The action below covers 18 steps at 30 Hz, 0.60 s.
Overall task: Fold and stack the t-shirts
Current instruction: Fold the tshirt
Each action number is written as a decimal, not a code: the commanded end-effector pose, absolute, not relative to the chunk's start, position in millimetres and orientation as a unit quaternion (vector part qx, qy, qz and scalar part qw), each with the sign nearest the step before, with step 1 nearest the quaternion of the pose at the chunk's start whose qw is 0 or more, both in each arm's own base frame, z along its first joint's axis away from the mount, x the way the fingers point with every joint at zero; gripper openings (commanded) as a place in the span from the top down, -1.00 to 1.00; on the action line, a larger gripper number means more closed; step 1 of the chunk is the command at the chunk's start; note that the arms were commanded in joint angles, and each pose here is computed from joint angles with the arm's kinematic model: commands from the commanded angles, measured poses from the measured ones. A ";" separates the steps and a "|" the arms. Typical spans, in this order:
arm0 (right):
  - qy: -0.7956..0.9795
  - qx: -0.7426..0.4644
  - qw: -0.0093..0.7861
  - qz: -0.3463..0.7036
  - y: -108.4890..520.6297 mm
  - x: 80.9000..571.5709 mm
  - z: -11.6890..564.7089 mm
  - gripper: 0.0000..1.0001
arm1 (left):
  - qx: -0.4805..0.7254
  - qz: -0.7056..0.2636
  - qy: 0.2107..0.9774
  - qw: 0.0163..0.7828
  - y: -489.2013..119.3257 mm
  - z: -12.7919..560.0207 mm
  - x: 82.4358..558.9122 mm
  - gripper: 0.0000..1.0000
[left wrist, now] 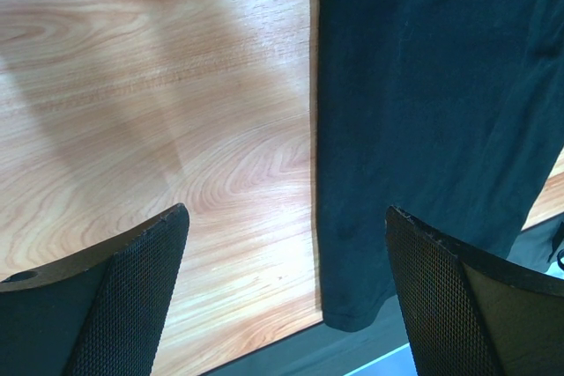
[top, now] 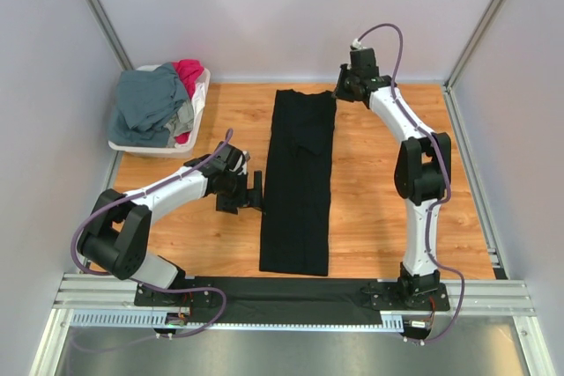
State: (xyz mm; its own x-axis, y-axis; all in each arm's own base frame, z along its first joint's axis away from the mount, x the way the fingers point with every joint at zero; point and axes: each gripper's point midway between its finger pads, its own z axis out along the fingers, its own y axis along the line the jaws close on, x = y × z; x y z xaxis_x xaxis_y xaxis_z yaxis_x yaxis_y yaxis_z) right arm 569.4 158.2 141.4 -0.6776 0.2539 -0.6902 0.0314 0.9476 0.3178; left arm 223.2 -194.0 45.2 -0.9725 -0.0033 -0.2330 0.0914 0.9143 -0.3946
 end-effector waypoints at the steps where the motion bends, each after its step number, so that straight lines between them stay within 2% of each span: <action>1: 0.883 0.032 0.418 0.213 190.1 571.0 170.1 0.68 | 0.025 -0.220 0.965 0.142 -199.2 63.2 234.5 -0.96; 3: 0.884 0.025 0.403 0.236 200.7 571.3 158.9 0.73 | 0.025 -0.219 0.965 0.142 -198.8 63.0 234.4 -0.96; 8: 0.909 0.053 0.356 0.211 196.8 576.3 99.2 0.84 | 0.021 -0.210 0.967 0.141 -195.3 61.3 233.1 -0.96; 18: 0.932 0.057 0.331 0.138 175.2 578.6 52.4 0.85 | 0.020 -0.208 0.969 0.135 -196.8 59.4 235.2 -0.96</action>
State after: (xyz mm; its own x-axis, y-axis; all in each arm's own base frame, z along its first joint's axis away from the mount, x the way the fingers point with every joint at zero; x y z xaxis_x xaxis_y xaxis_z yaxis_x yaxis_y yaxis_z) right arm 561.2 181.0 34.0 -0.8141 0.2081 -0.5422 0.0186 0.9424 0.3339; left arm 222.5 -190.7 44.3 -0.9734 -0.0059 -0.2291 0.0835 0.9217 -0.3789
